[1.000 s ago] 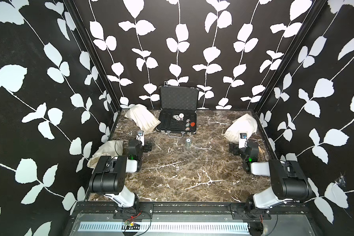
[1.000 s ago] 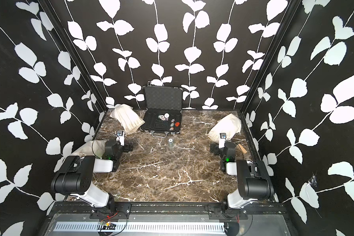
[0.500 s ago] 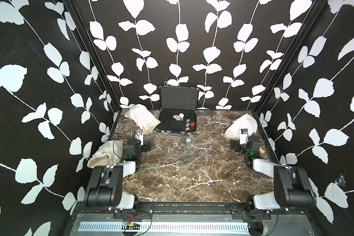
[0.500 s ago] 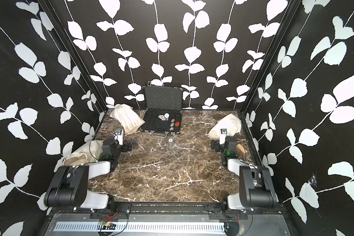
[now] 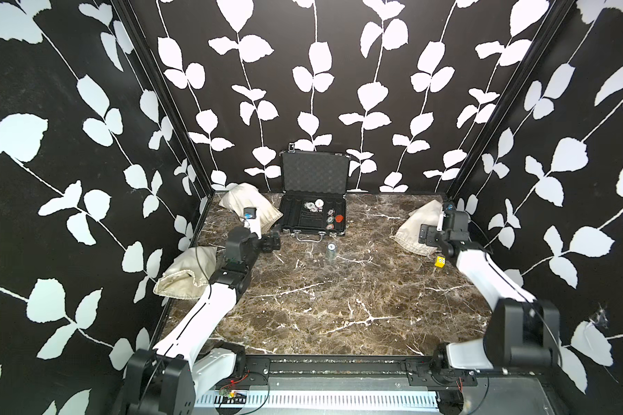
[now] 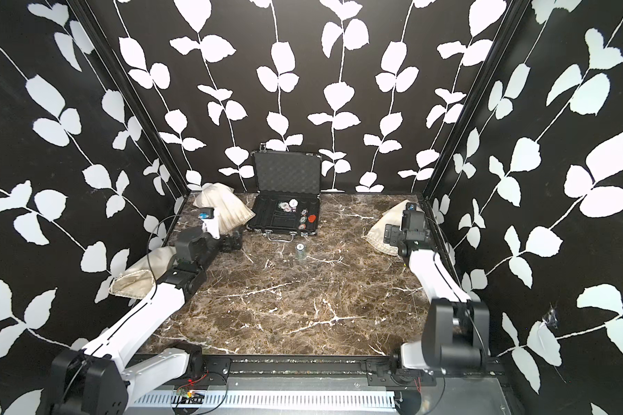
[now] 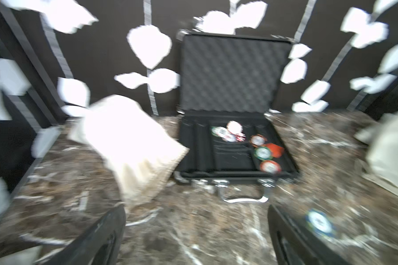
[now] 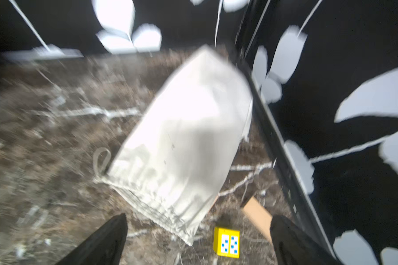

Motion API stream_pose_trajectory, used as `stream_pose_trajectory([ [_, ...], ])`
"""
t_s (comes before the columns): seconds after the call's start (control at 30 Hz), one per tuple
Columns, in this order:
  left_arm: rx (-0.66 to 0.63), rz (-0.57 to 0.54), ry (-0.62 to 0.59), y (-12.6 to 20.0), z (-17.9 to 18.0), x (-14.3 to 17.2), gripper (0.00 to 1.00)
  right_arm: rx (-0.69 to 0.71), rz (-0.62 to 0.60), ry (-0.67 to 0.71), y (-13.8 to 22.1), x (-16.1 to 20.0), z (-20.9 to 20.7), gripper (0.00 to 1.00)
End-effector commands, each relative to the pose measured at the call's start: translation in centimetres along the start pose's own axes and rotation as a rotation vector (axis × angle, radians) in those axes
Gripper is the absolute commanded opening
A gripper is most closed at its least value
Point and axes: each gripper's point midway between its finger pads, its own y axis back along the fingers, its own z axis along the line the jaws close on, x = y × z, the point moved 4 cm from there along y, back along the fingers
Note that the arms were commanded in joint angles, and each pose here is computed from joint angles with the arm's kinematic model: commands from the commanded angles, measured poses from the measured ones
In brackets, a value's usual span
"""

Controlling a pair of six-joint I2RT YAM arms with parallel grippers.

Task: Close the soil bag
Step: Pick up the soil bag at the corner of the board.

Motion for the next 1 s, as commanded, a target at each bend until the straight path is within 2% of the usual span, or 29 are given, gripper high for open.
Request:
stream_pose_trajectory([
  [0.0,0.063,0.090,0.041,-0.9,-1.9,1.3,0.99,0.043,0.163,-0.057,-3.2,1.7,-1.3,1.00],
  [0.17,0.123,0.137,0.068,-2.3,-3.4,2.5,0.99,-0.004,0.295,-0.075,-8.7,2.0,-0.9,0.98],
  [0.27,0.153,0.153,0.080,-2.7,-3.9,2.8,0.99,-0.063,0.325,-0.079,-10.9,1.5,-0.2,0.86],
  [0.33,0.157,0.163,0.085,-2.9,-4.1,3.2,0.99,-0.103,0.368,-0.054,-11.7,1.1,0.4,0.67],
  [0.4,0.156,0.174,0.086,-3.2,-4.2,3.5,0.99,-0.111,0.329,-0.020,-11.8,-0.5,0.8,0.38],
  [0.47,0.154,0.182,0.083,-3.4,-4.2,3.7,0.99,-0.118,0.278,0.010,-11.3,-2.0,1.1,0.15],
  [0.5,0.153,0.184,0.081,-3.4,-4.2,3.7,0.99,-0.123,0.250,0.025,-10.7,-3.0,1.3,0.05],
  [0.53,0.151,0.187,0.080,-3.4,-4.2,3.7,0.99,-0.133,0.225,0.043,-10.1,-4.0,1.6,0.00],
  [0.8,0.155,0.163,0.074,-2.5,-4.2,2.6,0.99,-0.276,0.028,0.258,-2.2,-10.5,7.7,0.00],
  [0.9,0.171,0.159,0.064,-1.9,-4.7,2.2,0.99,-0.355,-0.027,0.321,1.4,-11.1,10.5,0.00],
  [0.97,0.196,0.163,0.050,-1.5,-5.7,1.9,0.99,-0.402,-0.049,0.376,3.9,-10.2,12.5,0.00],
])
